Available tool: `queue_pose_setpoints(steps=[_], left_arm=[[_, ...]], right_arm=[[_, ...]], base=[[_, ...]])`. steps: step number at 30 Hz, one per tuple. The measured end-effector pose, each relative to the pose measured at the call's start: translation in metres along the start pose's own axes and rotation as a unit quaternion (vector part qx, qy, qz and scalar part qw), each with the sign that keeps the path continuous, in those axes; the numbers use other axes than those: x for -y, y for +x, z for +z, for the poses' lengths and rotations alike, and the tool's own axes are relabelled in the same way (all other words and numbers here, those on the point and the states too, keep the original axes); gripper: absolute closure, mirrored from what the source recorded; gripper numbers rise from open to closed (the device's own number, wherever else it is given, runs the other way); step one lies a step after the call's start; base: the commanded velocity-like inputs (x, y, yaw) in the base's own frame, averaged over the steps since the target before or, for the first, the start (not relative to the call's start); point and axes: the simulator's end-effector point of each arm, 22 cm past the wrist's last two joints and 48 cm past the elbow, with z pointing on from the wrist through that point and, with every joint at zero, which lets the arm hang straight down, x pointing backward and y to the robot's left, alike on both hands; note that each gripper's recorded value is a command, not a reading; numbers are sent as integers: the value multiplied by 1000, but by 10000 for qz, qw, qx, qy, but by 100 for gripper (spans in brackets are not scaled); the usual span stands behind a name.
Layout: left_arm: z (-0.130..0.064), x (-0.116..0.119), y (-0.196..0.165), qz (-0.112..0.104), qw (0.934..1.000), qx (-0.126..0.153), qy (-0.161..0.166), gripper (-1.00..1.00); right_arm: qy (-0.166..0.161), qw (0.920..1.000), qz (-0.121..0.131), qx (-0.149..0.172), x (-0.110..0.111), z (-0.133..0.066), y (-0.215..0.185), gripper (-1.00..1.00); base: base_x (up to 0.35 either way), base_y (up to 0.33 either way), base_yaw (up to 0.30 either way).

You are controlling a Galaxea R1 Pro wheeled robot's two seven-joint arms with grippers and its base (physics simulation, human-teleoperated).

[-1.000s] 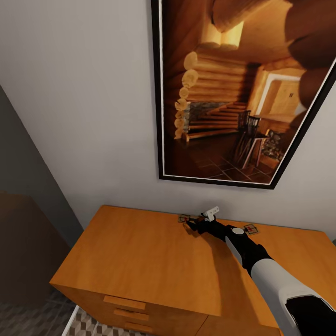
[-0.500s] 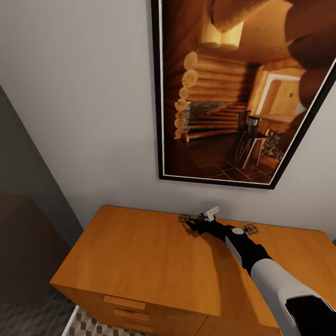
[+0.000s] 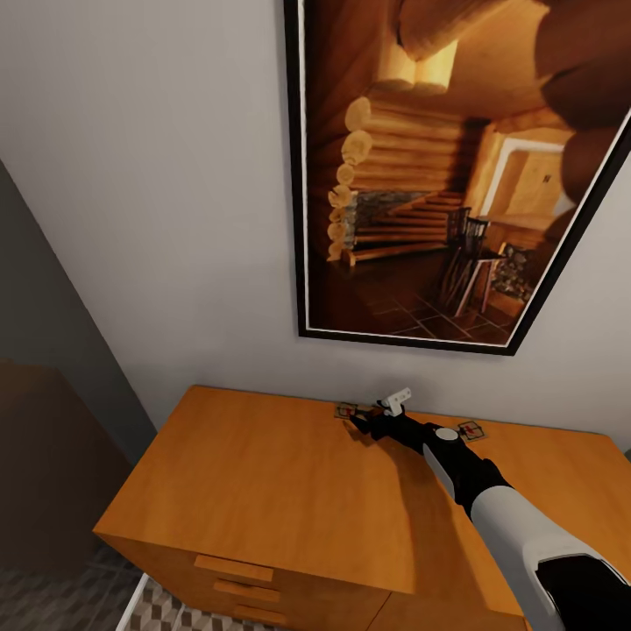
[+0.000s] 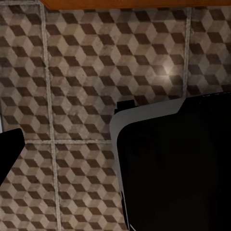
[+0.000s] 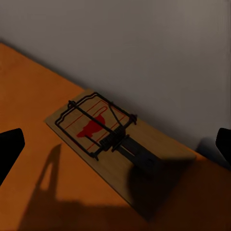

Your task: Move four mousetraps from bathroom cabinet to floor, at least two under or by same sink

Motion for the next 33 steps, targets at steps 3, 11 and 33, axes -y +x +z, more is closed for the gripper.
queue_pose_setpoints(steps=[3, 11, 33], left_arm=[[0, 0, 0, -1, 10000, 0, 1, -100], [0, 0, 0, -2, 10000, -2, 0, -100], [0, 0, 1, -4, 10000, -14, -1, -100]], right_arm=[[1, 10000, 7, -14, 0, 0, 1, -100], [7, 10000, 42, -71, 0, -1, 7, -100], [8, 9999, 54, -90, 0, -1, 9, -100]], base=[[0, 0, 0], [0, 0, 0], [0, 0, 0]])
